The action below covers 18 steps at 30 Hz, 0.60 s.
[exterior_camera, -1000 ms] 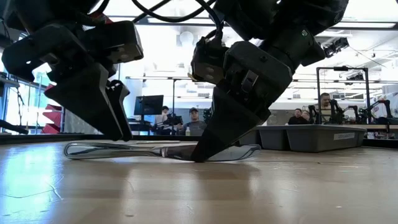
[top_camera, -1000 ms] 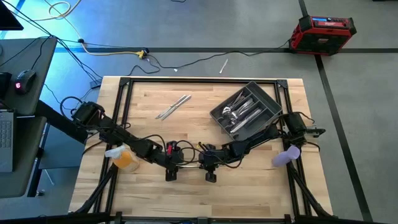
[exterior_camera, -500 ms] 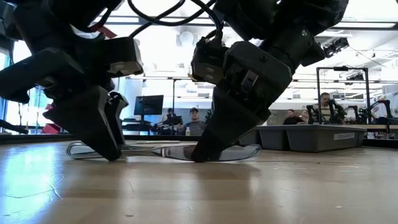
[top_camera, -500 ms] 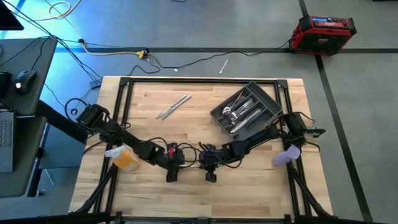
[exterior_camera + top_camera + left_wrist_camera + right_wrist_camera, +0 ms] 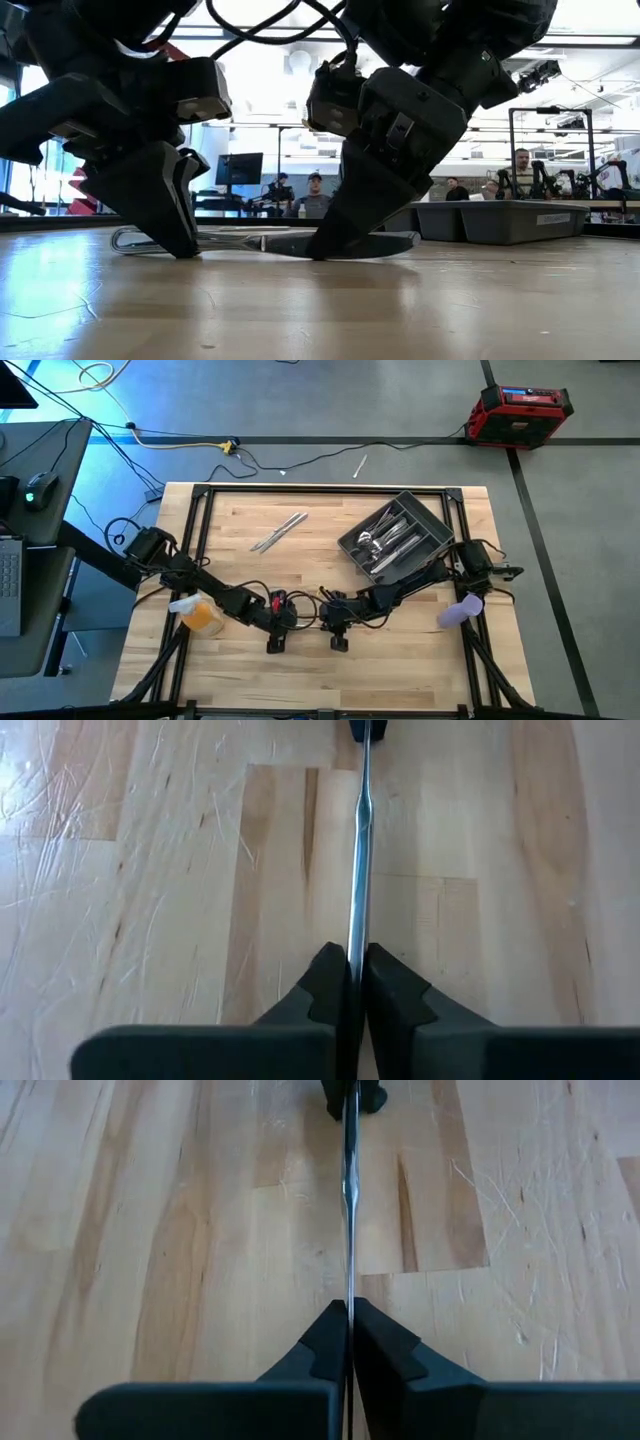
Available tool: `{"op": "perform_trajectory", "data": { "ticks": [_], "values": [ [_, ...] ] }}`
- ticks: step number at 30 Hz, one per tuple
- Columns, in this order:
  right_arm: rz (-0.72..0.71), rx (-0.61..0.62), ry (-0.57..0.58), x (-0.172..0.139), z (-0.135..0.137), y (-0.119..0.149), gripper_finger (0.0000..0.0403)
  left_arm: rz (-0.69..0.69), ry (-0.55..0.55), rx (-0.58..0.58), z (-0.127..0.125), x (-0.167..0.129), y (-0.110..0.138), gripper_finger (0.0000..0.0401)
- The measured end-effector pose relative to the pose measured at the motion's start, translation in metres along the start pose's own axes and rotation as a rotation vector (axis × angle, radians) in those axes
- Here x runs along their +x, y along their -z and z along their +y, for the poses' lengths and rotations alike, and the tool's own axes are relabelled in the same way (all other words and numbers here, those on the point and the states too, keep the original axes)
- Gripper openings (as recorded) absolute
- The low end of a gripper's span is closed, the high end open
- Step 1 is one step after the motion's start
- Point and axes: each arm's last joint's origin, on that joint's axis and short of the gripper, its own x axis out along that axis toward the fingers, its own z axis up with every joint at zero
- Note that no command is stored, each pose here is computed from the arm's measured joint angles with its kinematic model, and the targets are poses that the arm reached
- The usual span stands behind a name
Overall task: Sort silverware
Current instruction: Put the knife in the silverware tray
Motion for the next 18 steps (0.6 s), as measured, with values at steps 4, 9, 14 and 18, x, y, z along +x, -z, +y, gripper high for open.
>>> {"op": "perform_trajectory", "data": {
  "ticks": [4, 9, 14, 18],
  "values": [
    [-0.037, -0.136, -0.014, -0.012, 0.008, -0.006, 0.0021, -0.006, -0.009, 0.031, 0.0, 0.0, 0.0, 0.0002],
    [-0.035, -0.345, -0.021, -0.04, 0.014, -0.015, 0.01, -0.024, -0.027, 0.067, 0.0, 0.0, -0.002, 0.0001],
    [0.057, -0.725, -0.019, -0.077, 0.024, -0.022, 0.0175, -0.03, -0.036, 0.097, 0.0, 0.0, -0.002, 0.0001],
    [0.103, -1.042, 0.01, -0.09, 0.035, -0.032, 0.0202, -0.036, -0.012, 0.166, -0.001, 0.001, -0.003, 0.0]
  ]
}}
